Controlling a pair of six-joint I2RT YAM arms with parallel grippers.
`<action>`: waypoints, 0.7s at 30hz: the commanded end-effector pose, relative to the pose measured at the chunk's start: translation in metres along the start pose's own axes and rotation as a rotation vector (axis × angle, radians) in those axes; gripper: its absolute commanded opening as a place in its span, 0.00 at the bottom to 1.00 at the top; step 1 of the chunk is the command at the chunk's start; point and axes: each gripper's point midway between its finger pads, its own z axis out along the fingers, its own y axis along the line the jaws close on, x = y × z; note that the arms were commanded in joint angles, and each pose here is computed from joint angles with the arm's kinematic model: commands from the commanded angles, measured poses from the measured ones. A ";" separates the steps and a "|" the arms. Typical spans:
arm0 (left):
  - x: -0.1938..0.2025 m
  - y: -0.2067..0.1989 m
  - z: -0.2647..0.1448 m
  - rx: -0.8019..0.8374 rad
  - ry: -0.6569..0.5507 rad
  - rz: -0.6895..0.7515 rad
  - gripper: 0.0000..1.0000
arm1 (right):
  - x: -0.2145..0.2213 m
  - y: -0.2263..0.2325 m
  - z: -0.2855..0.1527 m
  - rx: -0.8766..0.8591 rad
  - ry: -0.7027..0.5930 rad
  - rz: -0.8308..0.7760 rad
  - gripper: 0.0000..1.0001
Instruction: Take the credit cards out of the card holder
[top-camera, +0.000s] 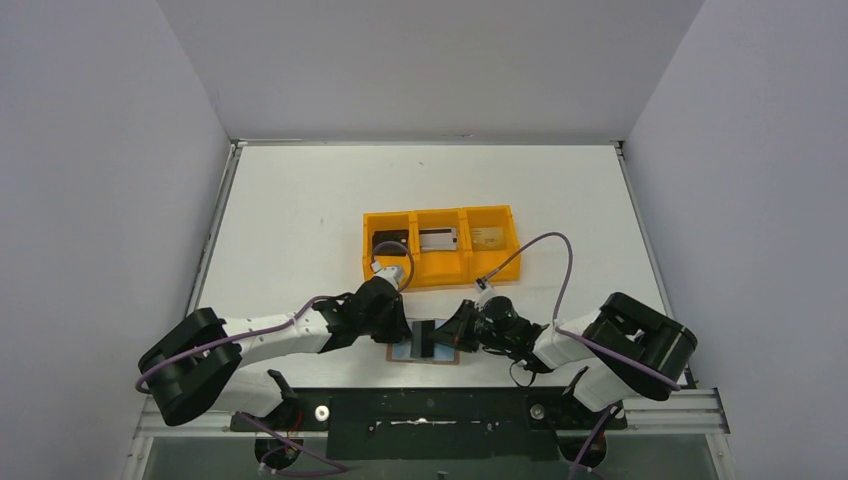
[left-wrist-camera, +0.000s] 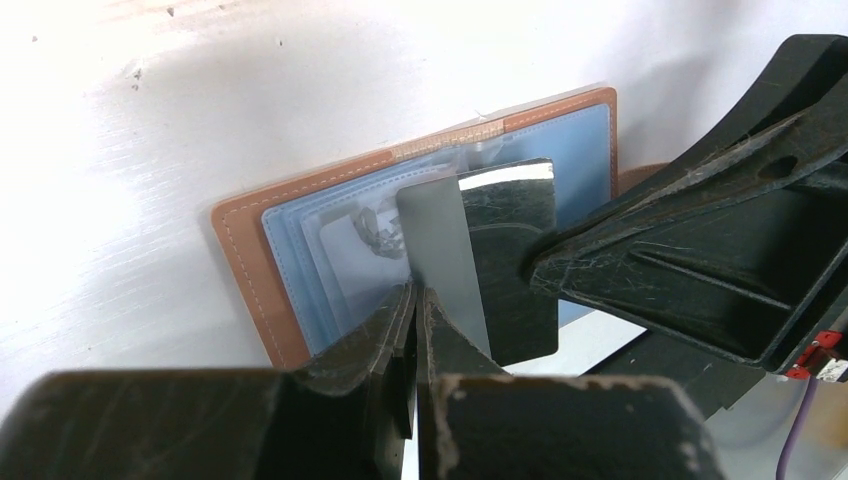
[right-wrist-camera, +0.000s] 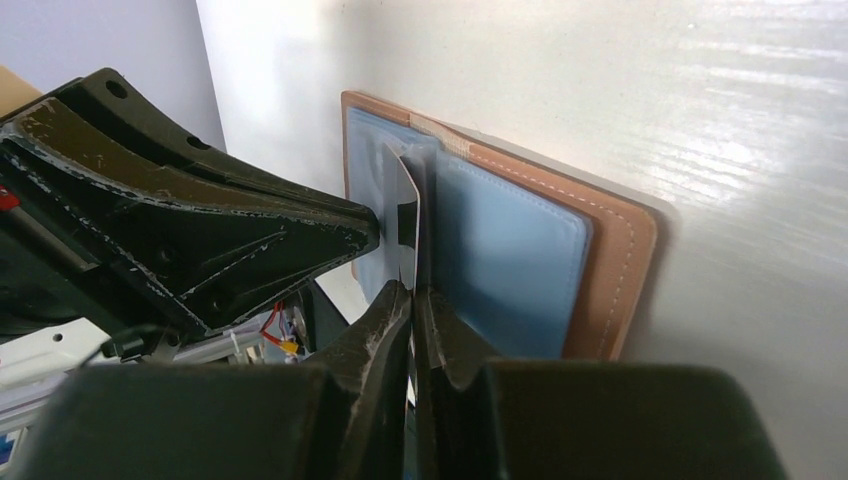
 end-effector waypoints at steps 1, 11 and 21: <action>0.018 0.021 -0.005 -0.077 0.052 0.028 0.02 | -0.008 0.002 -0.004 -0.005 -0.048 -0.022 0.00; 0.020 0.016 -0.002 -0.052 0.074 0.040 0.01 | -0.007 0.007 0.000 -0.024 -0.043 -0.030 0.27; 0.020 0.020 -0.002 -0.071 0.063 0.027 0.00 | -0.006 -0.003 0.005 0.081 -0.045 -0.084 0.15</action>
